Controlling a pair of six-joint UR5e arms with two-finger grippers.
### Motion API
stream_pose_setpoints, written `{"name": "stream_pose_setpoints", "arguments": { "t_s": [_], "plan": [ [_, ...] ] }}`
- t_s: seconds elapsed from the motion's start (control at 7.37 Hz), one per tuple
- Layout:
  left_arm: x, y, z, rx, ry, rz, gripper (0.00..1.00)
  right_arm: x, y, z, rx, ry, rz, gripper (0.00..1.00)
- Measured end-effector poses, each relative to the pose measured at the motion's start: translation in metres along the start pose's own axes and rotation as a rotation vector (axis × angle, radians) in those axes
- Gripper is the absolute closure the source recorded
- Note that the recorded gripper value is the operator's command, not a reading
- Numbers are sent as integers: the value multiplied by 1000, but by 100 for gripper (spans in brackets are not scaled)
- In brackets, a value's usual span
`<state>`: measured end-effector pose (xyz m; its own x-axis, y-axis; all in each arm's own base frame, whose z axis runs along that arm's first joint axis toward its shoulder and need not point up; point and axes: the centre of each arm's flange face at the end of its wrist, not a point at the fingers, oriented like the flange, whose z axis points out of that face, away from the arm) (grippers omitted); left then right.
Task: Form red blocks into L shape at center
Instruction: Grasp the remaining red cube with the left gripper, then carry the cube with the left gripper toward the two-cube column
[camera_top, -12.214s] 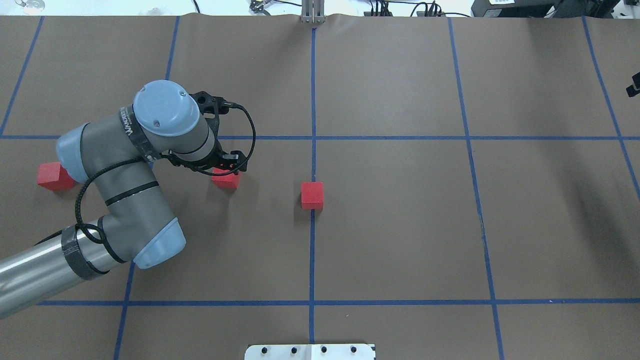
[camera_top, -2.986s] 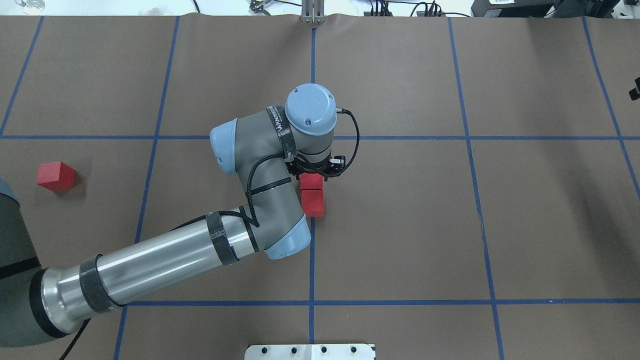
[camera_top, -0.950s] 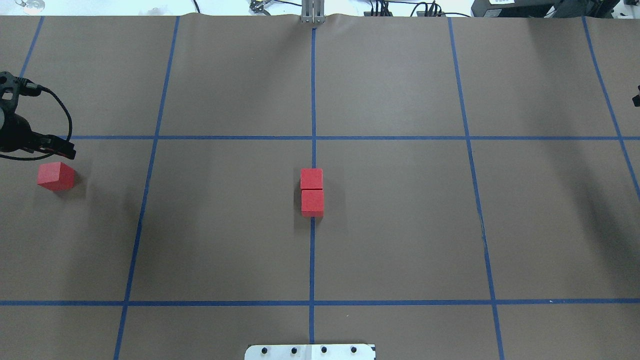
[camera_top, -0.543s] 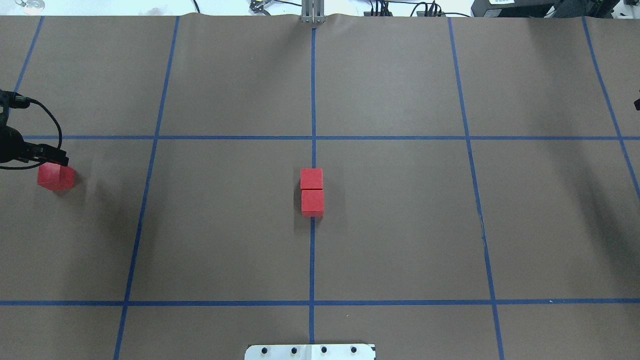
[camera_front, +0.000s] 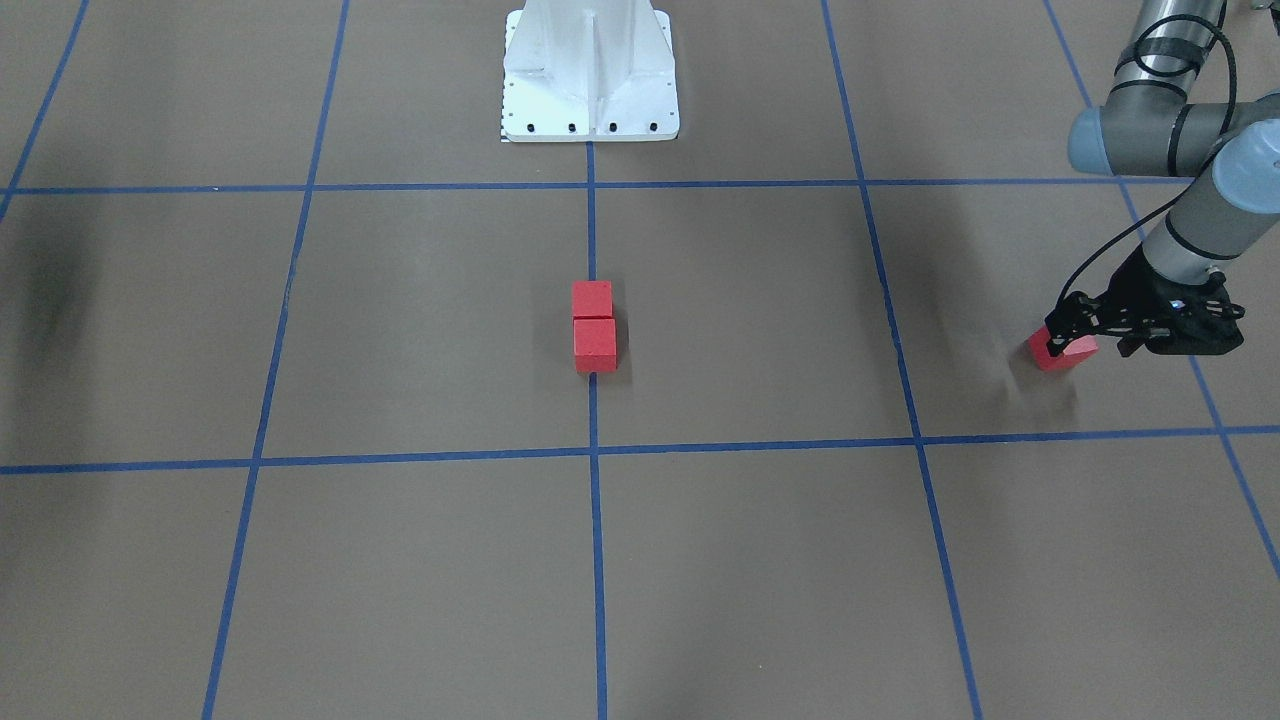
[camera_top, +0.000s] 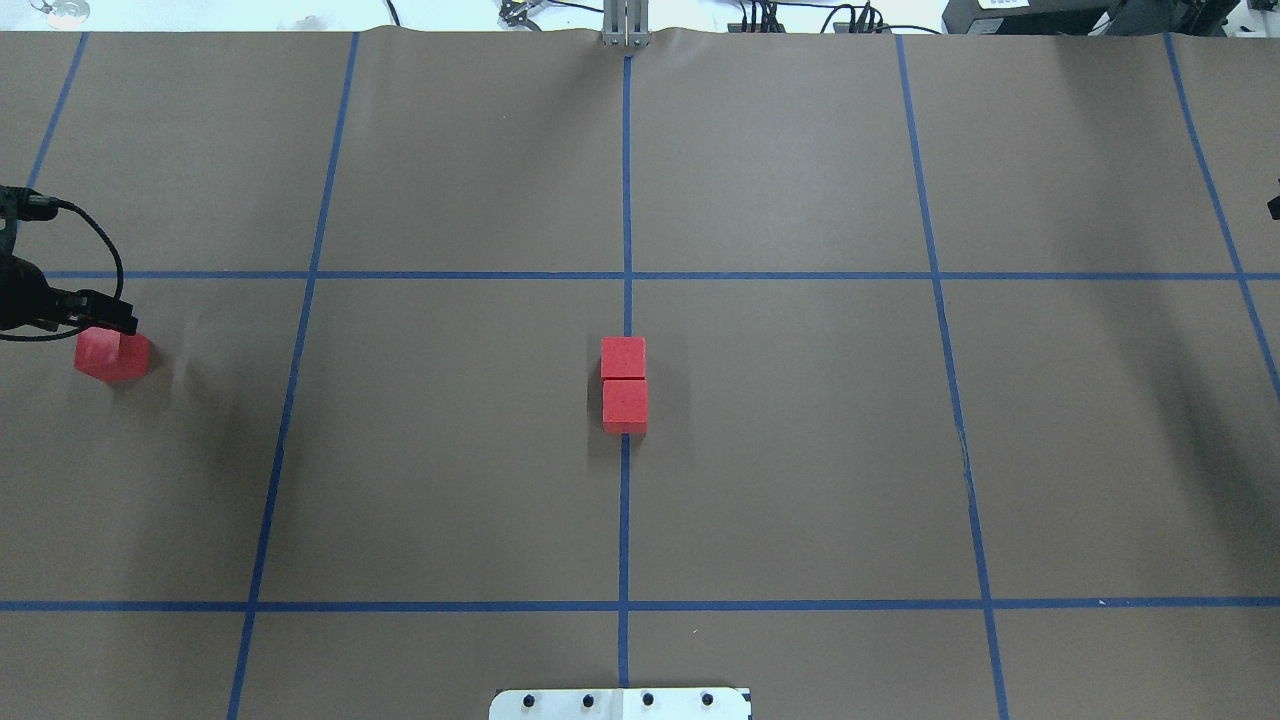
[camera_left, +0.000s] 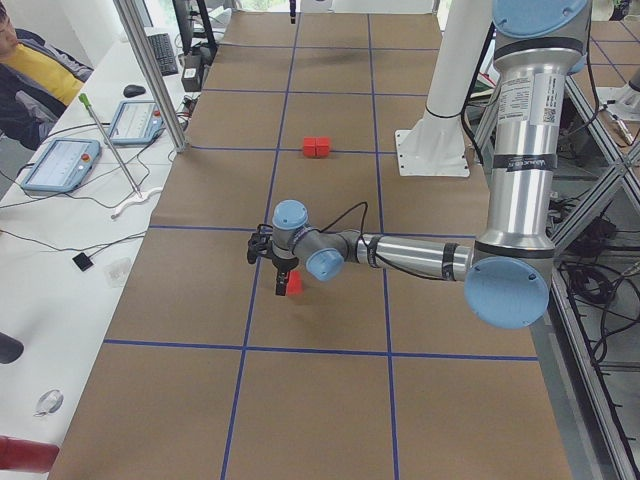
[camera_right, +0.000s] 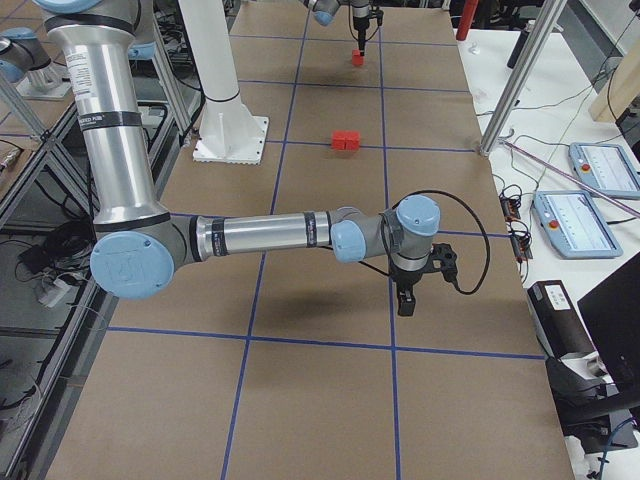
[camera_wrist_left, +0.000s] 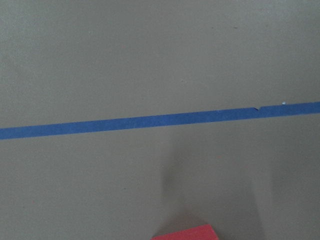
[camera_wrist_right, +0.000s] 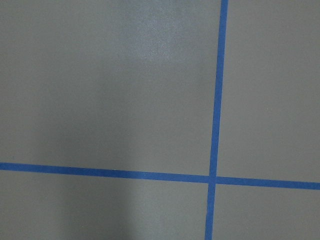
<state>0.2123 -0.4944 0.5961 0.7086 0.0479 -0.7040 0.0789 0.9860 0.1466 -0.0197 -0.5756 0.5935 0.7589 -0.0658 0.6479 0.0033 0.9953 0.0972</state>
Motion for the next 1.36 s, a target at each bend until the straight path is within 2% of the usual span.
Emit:
{"name": "stream_pose_setpoints", "arguments": {
  "t_s": [0.14, 0.54, 0.68, 0.81, 0.95, 1.09, 1.36],
  "plan": [
    [0, 1, 1, -2, 0, -2, 30, 0, 0, 0, 1, 0, -1, 0],
    [1, 9, 6, -19, -3, 9, 33, -1, -1, -1, 2, 0, -2, 0],
    [4, 12, 9, -25, -2, 17, 49, -1, -1, -1, 2, 0, -3, 0],
    [7, 14, 10, -29, 1, 22, 78, -1, -1, -1, 2, 0, -3, 0],
    [10, 14, 8, -29, 4, 26, 94, -1, -1, -1, 3, 0, -3, 1],
    [17, 13, 2, -21, 15, 33, 100, -1, -1, -1, 3, -1, -3, 0],
    [54, -4, -22, 34, 65, 97, 100, -1, 0, -1, 2, -2, -3, 0]
  ]
}}
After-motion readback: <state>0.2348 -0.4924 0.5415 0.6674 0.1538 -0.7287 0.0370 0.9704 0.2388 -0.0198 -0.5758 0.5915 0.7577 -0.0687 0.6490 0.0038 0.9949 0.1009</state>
